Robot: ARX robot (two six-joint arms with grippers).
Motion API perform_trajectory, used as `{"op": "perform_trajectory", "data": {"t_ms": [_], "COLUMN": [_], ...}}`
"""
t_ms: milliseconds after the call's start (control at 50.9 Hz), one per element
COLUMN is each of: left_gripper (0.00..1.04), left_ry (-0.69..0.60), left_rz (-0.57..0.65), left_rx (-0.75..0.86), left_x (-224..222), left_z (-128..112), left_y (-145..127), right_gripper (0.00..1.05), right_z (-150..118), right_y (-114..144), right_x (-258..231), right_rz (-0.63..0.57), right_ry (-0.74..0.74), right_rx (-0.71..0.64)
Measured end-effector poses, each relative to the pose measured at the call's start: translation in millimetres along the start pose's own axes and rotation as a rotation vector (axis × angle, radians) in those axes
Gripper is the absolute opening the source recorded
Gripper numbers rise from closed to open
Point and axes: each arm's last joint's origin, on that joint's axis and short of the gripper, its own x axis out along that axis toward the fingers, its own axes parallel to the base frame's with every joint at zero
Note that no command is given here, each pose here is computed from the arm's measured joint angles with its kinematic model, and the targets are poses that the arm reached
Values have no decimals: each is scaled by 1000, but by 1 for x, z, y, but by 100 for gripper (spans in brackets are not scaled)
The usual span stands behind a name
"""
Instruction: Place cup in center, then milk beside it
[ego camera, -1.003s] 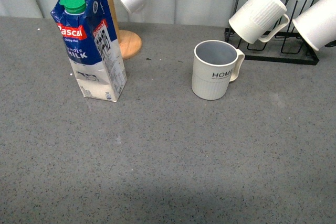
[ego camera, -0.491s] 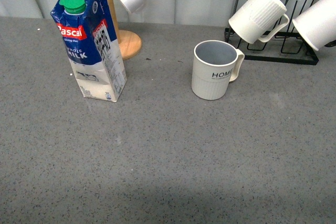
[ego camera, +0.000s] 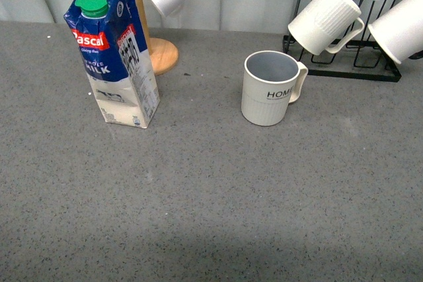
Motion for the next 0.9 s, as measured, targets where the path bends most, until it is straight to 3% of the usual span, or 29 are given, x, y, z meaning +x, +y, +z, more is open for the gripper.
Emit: {"op": "perform_trajectory", "data": {"t_ms": [845,904], "left_gripper": [98,98], "left_ry": [0,0], "left_rz": [0,0], "left_rx": [0,0], "left_x": [0,0], "left_z": [0,0], "left_y": [0,0], "right_gripper": [1,5], "right_z": [-3,-3], "right_y": [0,0], "right_x": [-19,-19], "right_rz": [1,1], "right_ry": [5,5], "right_rx": [0,-1]}}
